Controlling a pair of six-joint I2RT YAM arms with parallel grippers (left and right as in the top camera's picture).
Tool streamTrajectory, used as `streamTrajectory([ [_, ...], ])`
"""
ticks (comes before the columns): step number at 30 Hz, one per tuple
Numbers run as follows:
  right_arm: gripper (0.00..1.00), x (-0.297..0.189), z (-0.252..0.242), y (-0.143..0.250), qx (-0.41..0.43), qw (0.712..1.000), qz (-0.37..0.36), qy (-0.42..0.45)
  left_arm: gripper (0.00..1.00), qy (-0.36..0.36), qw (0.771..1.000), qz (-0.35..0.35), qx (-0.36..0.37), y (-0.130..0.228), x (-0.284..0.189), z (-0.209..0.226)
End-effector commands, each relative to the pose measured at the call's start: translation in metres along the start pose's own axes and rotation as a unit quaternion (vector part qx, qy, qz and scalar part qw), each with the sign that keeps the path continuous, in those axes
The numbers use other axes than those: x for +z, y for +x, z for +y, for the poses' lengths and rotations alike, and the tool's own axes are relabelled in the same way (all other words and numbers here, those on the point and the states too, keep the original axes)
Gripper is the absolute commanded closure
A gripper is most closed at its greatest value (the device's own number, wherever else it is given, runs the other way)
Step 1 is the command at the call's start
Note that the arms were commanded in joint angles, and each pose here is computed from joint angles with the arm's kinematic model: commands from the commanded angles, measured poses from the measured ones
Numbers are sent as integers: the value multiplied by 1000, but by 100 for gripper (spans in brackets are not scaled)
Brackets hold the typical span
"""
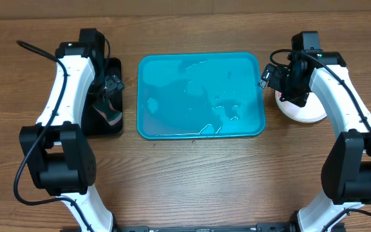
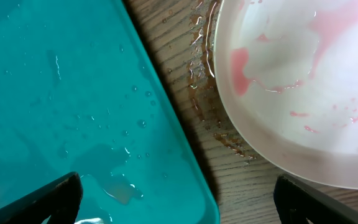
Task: Clean dirty plates on tray and stack at the side
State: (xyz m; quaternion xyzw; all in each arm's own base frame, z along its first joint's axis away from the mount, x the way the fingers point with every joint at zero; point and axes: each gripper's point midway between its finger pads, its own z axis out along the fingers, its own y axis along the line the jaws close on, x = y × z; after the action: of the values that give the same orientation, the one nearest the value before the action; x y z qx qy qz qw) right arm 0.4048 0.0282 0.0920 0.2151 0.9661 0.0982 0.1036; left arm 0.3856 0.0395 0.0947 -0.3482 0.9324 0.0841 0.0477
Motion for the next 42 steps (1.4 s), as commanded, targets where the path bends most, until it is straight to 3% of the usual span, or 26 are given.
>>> streamTrajectory([
  [1, 0, -16, 7, -9, -21, 999, -26, -7, 0, 19, 999, -17, 21, 10, -23, -17],
  [7, 0, -17, 7, -9, -24, 999, -27, -8, 0, 75, 990, -79, 90, 40, -84, -54],
  [11, 0, -30, 10, -11, -26, 999, -26, -7, 0, 127, 967, -125, 183, 74, -128, -81],
  [17, 0, -92, 32, -19, -98, 993, -59, -22, 0, 160, 869, -203, 423, 126, -173, -119],
  [21, 0, -157, 48, -18, -114, 987, -103, -42, 0, 132, 827, -226, 497, 139, -175, -126],
  [26, 0, -244, 56, 5, -124, 976, -155, -83, 0, 133, 822, -227, 506, 142, -175, -128],
  [32, 0, -331, 107, 72, -98, 939, -123, -305, 0, 132, 822, -226, 506, 142, -175, -128],
  [39, 0, -359, 107, 97, -102, 925, -130, -342, 0, 132, 822, -226, 506, 141, -175, -128],
  [42, 0, -347, 95, 107, -113, 937, -113, -309, 0, 132, 822, -226, 506, 141, -175, -128],
])
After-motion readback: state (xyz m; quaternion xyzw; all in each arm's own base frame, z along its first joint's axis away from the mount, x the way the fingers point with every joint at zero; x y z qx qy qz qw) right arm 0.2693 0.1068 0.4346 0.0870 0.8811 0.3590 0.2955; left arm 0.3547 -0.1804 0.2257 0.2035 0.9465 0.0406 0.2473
